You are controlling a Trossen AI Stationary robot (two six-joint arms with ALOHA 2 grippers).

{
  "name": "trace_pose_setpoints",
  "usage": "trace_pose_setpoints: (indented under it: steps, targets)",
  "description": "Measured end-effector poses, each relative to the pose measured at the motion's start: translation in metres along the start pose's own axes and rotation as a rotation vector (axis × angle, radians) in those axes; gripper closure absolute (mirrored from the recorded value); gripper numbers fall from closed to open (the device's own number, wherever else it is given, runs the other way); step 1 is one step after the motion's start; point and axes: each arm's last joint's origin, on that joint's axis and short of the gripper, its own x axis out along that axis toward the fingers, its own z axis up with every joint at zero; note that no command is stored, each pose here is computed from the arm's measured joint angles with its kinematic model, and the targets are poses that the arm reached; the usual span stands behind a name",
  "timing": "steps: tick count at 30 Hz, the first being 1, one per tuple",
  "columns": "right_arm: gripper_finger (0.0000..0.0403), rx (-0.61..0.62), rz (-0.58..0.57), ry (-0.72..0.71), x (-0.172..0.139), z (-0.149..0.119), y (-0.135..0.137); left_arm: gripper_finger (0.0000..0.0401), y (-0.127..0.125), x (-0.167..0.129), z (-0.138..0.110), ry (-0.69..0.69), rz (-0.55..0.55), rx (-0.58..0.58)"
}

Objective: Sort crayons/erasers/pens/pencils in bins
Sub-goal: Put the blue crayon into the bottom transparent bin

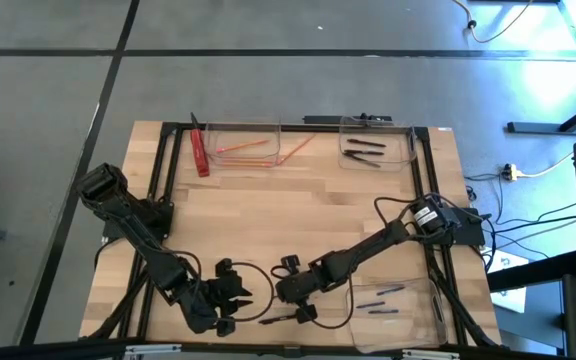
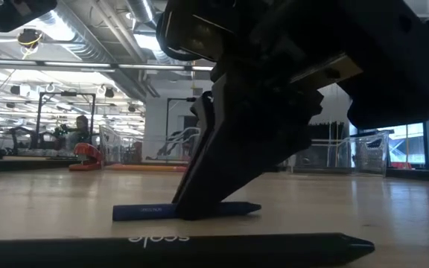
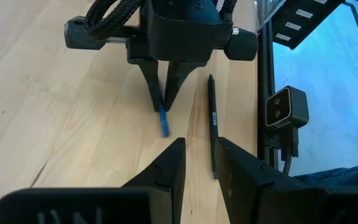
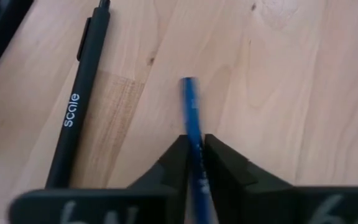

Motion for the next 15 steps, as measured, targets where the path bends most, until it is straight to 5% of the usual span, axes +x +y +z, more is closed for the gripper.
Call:
trace_pose_setpoints:
  steps: [4,15]
  targets:
    - [0.0388,-0.003,0.0,0.009,-0.0003,-0.0008,-0.0001,0.0321,0.0,0.0,0.0,0.0,0.0,0.0]
    - [0.0387,0.056,0.034,0.009,-0.0002,-0.0005,0.0001,0.0321,0.0,0.0,0.0,0.0,0.0,0.0]
